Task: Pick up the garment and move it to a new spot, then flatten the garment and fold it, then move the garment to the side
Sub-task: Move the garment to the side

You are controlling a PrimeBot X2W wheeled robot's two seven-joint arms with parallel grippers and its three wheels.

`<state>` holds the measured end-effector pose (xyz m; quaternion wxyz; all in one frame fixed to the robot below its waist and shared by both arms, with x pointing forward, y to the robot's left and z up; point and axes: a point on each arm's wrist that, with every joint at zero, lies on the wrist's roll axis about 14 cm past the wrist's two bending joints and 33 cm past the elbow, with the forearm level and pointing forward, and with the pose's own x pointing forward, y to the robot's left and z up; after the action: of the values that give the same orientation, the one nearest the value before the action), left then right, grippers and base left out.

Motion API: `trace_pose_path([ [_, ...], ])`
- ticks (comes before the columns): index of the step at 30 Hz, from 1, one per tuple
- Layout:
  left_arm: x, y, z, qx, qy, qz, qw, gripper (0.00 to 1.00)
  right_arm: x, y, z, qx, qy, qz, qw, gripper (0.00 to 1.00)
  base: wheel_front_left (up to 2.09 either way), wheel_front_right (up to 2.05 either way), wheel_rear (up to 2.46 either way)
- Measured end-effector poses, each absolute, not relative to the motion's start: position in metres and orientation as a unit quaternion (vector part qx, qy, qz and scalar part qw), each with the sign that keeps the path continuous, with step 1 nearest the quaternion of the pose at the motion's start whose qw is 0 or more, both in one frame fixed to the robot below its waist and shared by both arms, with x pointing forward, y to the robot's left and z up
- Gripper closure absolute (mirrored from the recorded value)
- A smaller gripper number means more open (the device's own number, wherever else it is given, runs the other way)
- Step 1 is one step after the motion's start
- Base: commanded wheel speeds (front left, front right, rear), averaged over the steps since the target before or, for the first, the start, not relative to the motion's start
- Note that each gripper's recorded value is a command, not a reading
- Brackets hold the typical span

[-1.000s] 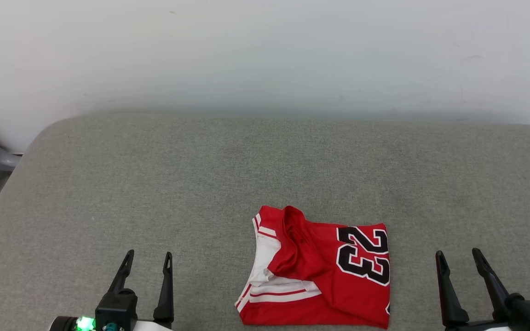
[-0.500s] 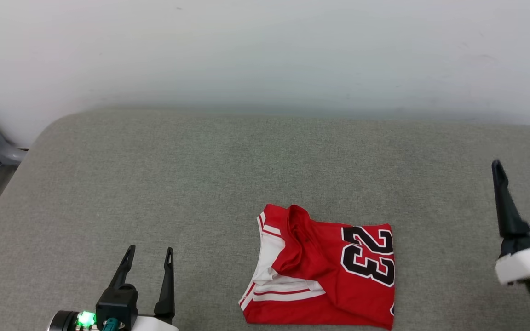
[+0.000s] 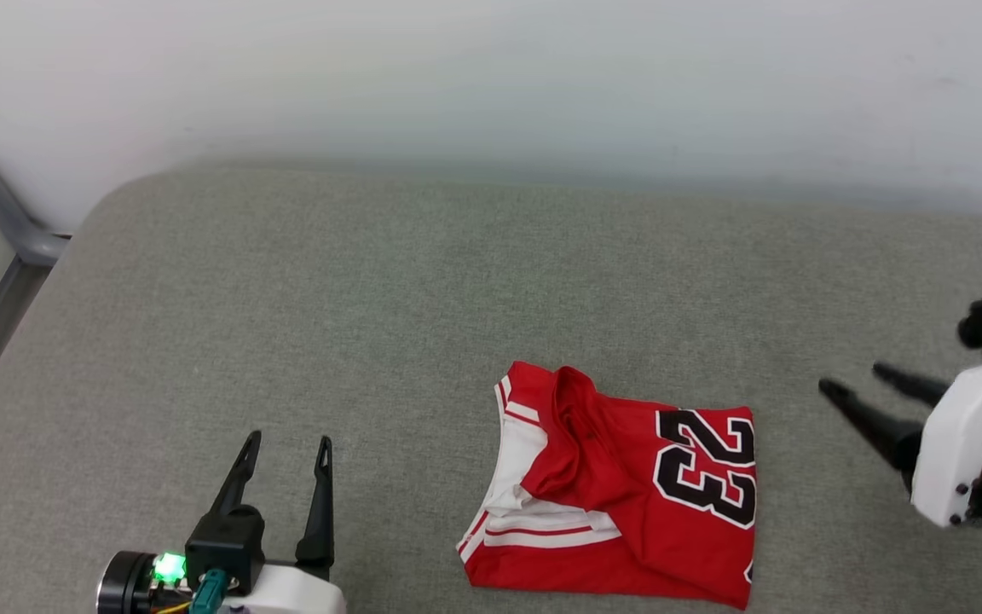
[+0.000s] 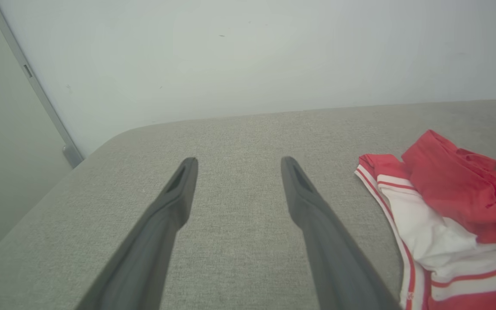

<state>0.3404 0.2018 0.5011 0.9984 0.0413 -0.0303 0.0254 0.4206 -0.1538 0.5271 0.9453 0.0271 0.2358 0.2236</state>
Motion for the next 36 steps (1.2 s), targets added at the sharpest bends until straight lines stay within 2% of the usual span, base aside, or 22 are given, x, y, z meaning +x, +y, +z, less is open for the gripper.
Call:
trace_pose_path([
  [4,0.346,0.201,0.501,0.038,-0.030,0.027,0.998,0.00,0.404,-0.146,0.478,0.036,0.344,0.238,0.908,0.00,0.00,0.00,0.00],
  [10,0.352,0.203,0.497,0.036,-0.023,0.033,0.999,0.00,0.394,-0.129,0.428,0.055,0.422,0.250,0.870,0.00,0.00,0.00,0.00],
  [22,0.361,0.215,0.489,0.037,-0.007,0.047,0.998,0.00,0.388,-0.084,0.364,0.082,0.474,0.275,0.833,0.00,0.00,0.00,0.00],
  [26,0.361,0.218,0.489,0.037,-0.007,0.053,0.998,0.00,0.388,-0.075,0.360,0.072,0.463,0.288,0.835,0.00,0.00,0.00,0.00],
  [27,0.361,0.219,0.490,0.037,-0.007,0.054,0.998,0.00,0.389,-0.074,0.361,0.072,0.456,0.289,0.838,0.24,0.00,0.00,0.00],
  [28,0.361,0.219,0.490,0.037,-0.008,0.054,0.998,0.00,0.391,-0.073,0.362,0.072,0.450,0.290,0.841,0.94,0.00,0.00,0.00],
  [29,0.361,0.219,0.491,0.037,-0.009,0.055,0.998,0.00,0.392,-0.072,0.365,0.070,0.443,0.292,0.844,1.00,0.00,0.00,0.00],
  [36,0.359,0.213,0.492,0.030,-0.013,0.050,0.998,0.00,0.411,-0.072,0.403,0.054,0.359,0.309,0.879,1.00,0.00,0.00,0.00],
])
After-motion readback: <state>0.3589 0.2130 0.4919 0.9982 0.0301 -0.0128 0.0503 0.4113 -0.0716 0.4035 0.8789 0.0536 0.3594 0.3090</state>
